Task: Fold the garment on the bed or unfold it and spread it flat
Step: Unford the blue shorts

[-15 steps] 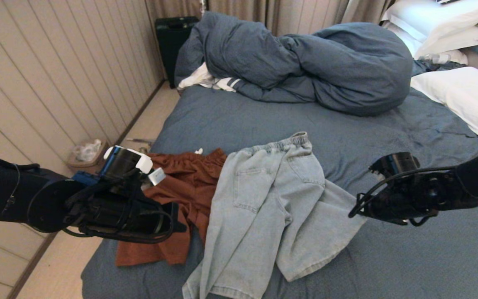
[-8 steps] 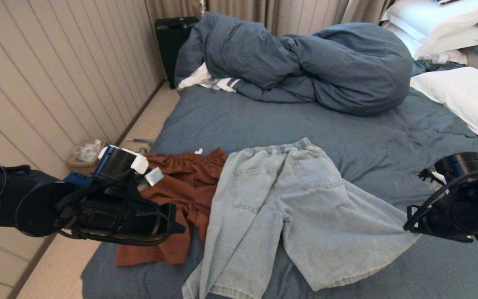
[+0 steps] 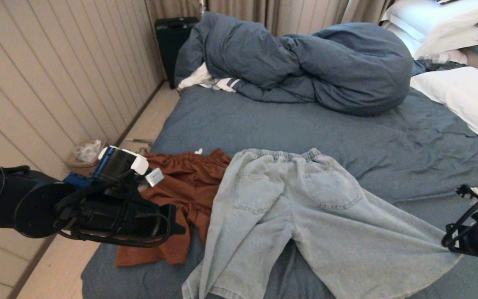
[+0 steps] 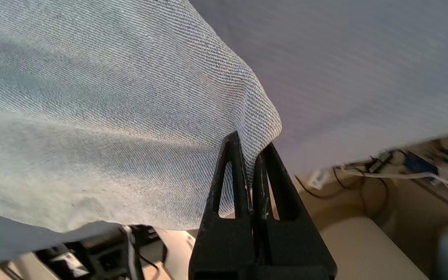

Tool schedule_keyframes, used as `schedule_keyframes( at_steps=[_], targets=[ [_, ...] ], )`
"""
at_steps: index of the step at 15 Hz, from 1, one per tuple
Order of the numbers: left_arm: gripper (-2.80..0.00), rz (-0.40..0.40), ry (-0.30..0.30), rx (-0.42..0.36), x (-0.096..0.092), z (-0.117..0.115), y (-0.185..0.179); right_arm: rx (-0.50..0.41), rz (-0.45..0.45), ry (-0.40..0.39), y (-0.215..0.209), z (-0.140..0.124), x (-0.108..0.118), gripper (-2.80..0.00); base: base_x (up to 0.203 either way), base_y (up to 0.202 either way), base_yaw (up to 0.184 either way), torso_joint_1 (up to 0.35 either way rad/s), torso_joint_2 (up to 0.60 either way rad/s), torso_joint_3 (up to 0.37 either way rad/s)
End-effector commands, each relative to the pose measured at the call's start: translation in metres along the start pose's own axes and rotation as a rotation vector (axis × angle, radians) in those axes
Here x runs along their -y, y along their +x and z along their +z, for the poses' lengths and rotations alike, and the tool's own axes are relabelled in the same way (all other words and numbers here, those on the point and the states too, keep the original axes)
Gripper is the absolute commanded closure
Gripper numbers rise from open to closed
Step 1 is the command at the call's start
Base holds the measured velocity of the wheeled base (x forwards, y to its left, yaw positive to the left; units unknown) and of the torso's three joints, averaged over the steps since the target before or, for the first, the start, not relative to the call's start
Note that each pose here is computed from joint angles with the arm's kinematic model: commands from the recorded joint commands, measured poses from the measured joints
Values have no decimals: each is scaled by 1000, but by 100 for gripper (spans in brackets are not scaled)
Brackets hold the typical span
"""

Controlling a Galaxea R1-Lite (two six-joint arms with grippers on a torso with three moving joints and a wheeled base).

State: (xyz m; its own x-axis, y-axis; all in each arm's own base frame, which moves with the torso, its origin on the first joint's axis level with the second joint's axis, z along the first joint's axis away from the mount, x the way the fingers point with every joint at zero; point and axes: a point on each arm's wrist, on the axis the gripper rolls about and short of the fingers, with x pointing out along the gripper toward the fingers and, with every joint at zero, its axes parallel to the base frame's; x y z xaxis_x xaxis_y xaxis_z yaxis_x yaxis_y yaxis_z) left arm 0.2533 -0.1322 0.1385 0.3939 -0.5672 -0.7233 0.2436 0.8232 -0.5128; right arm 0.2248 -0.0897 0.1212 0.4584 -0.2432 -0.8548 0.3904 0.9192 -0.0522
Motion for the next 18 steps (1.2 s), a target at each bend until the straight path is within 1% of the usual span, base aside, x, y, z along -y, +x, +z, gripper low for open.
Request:
schedule_keyframes(
  at_steps=[1, 4, 7, 10, 14, 15, 17, 18],
  targets=[
    [0, -1, -2, -3, 0, 0, 0, -22, -24, 20, 1, -7, 12, 0, 0, 0, 0, 0, 0, 0],
    [0, 0, -1, -14, 0, -2, 3, -38, -47, 44, 4, -10, 28, 0, 0, 0, 0, 0, 0, 0],
    [0, -1, 0, -15, 1, -2, 4, -49, -68, 64, 8, -11, 48, 0, 0, 0, 0, 0, 0, 0],
    [0, -3, 3, -16, 1, -3, 3, -71, -43, 58, 15, -12, 49, 0, 0, 0, 0, 0, 0, 0],
    [0, -2, 2, -18, 1, -3, 3, -95, -37, 54, 20, -14, 48, 0, 0, 0, 0, 0, 0, 0],
    [0, -1, 2, -21, 1, -3, 4, -99, -37, 52, 21, -15, 48, -280, 0, 0, 0, 0, 0, 0],
    [0, -2, 4, -21, 2, -3, 4, -106, -27, 46, 21, -18, 48, -280, 0, 0, 0, 0, 0, 0],
    [0, -2, 3, -22, 2, -4, 4, -95, 0, 47, 19, -18, 48, -280, 0, 0, 0, 0, 0, 0]
  ],
)
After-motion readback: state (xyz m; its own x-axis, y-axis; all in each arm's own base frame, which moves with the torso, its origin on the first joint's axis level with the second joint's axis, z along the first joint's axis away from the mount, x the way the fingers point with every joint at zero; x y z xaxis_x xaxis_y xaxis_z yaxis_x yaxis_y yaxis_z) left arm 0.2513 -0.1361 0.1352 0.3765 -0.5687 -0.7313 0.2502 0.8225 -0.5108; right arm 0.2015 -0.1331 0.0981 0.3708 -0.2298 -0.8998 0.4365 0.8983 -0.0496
